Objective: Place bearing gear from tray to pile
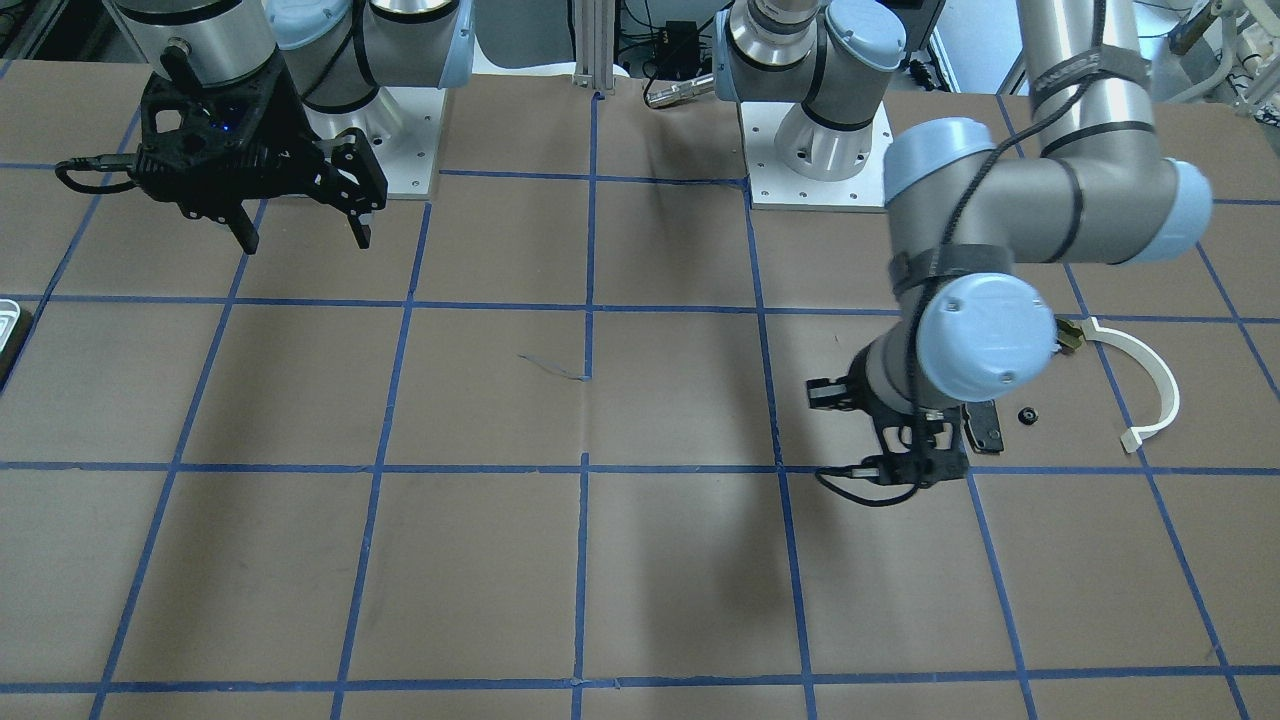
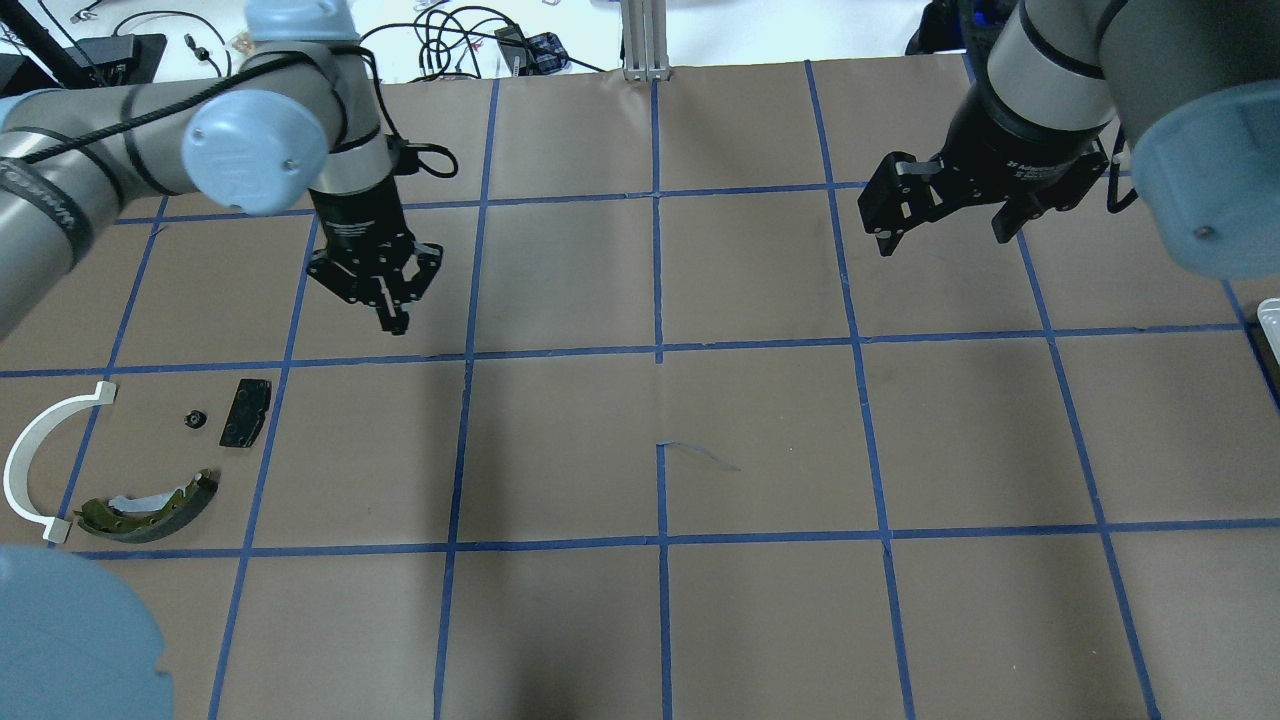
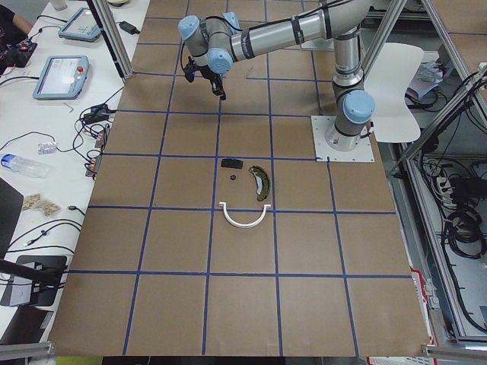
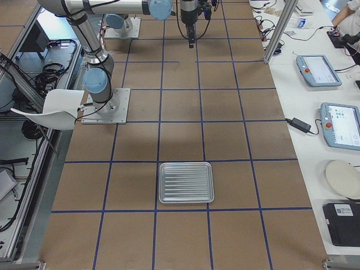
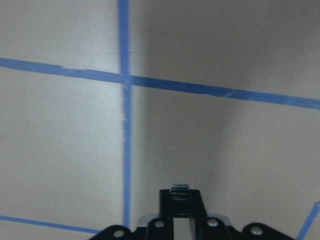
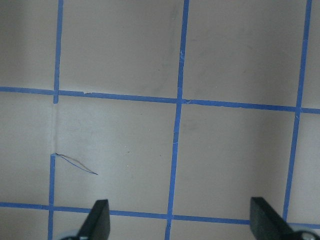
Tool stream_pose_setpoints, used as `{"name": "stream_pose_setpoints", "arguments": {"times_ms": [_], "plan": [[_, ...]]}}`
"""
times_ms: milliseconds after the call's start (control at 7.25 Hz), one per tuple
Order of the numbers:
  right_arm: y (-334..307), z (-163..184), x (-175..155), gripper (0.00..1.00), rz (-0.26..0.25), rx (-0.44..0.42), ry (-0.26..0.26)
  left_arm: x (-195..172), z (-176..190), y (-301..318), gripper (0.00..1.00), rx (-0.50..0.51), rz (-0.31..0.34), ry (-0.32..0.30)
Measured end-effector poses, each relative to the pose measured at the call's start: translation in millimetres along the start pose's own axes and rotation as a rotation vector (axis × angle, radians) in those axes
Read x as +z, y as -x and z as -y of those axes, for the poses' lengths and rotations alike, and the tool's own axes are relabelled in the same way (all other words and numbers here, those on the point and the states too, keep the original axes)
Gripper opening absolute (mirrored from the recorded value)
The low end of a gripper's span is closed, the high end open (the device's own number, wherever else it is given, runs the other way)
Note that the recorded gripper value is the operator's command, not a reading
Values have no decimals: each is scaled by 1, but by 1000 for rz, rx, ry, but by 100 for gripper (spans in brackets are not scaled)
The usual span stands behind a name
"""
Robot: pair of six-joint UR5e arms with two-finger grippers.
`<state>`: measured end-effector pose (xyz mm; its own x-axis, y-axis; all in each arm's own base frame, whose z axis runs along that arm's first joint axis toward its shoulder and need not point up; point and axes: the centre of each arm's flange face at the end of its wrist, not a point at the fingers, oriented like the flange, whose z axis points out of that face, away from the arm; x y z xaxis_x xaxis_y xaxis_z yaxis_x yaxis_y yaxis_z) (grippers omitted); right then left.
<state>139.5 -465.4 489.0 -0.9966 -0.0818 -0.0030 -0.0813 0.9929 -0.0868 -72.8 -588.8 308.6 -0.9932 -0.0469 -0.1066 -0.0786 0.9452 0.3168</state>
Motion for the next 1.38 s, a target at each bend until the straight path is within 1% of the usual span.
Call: {"name": "stream_pose_setpoints", "arguments": {"times_ms": [138, 276, 552, 690, 828, 1103, 1379], "plan": [[-1, 0, 1, 100, 0, 2, 0, -4, 2, 56, 0, 28, 10, 2], [-1, 0, 1, 100, 1, 4, -1, -5, 2, 115, 0, 51, 6, 5], [-2, 0, 0, 100, -1, 5, -3, 11, -1, 225, 0, 82, -11, 8], [-2, 0, -1, 100, -2, 6, -3, 24, 0, 259, 0, 89, -17, -1], [-2, 0, -1, 100, -2, 6, -3, 37, 3, 276, 0, 97, -17, -2], [-2, 1, 0, 100, 0, 6, 0, 65, 16, 288, 0, 111, -13, 35], [-2, 0, 1, 100, 3, 6, 1, 88, 27, 290, 0, 120, -22, 67]]}}
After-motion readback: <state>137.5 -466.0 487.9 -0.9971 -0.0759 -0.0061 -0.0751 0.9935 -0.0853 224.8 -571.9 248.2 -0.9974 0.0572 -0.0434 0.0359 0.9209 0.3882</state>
